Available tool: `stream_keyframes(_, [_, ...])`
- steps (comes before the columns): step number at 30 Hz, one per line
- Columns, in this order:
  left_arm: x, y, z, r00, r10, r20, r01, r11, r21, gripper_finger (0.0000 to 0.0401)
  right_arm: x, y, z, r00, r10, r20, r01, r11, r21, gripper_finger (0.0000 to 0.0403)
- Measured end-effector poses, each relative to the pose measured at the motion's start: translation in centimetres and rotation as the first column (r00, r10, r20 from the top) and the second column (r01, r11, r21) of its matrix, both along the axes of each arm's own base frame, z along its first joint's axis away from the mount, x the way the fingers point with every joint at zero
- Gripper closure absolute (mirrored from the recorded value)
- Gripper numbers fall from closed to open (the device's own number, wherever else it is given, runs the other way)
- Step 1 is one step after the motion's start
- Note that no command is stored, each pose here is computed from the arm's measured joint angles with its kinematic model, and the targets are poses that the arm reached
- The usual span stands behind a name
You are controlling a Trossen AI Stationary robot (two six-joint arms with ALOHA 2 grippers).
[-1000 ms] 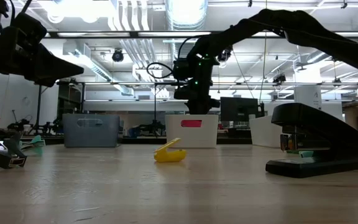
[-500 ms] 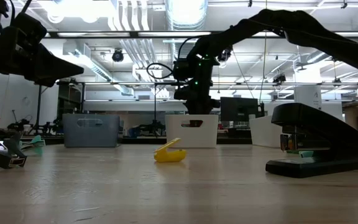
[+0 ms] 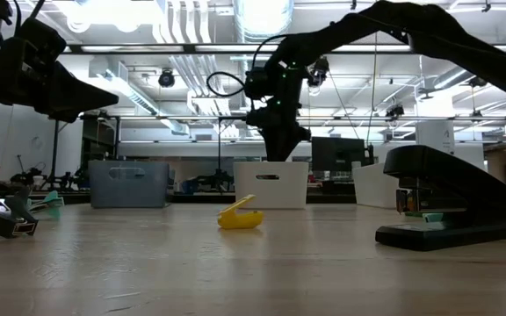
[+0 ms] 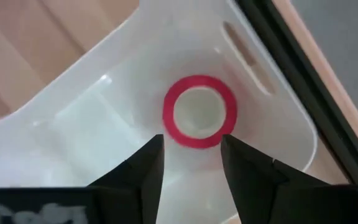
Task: Pick and place Stapler, Stapler remover, tape
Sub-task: Put the yellow tape into the left white bin
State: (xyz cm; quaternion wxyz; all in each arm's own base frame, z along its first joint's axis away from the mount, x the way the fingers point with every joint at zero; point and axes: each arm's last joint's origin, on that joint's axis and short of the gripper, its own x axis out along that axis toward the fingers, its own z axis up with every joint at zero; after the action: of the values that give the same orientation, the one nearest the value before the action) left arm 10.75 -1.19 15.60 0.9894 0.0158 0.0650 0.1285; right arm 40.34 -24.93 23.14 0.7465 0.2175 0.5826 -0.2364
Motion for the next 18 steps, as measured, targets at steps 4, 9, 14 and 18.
stream_keyframes(4, [0.0,0.0,0.0,1.0,0.0,0.0,0.0,1.0,0.0,0.038,0.2,1.4,0.7,0.999,0.038,-0.019,-0.038,0.999,0.01,0.0259])
stream_keyframes(9, [0.0,0.0,0.0,1.0,0.0,0.0,0.0,1.0,0.0,0.038,0.5,3.8,2.5,0.995,0.096,-0.009,-0.096,0.995,0.001,0.0263])
stream_keyframes(14, [0.0,0.0,0.0,1.0,0.0,0.0,0.0,1.0,0.0,0.038,0.0,6.9,5.3,0.986,0.165,-0.008,-0.165,0.986,-0.006,0.026])
stream_keyframes(18, [0.0,0.0,0.0,1.0,0.0,0.0,0.0,1.0,0.0,0.038,-0.5,10.4,7.3,0.971,0.239,-0.026,-0.239,0.971,0.004,0.0257])
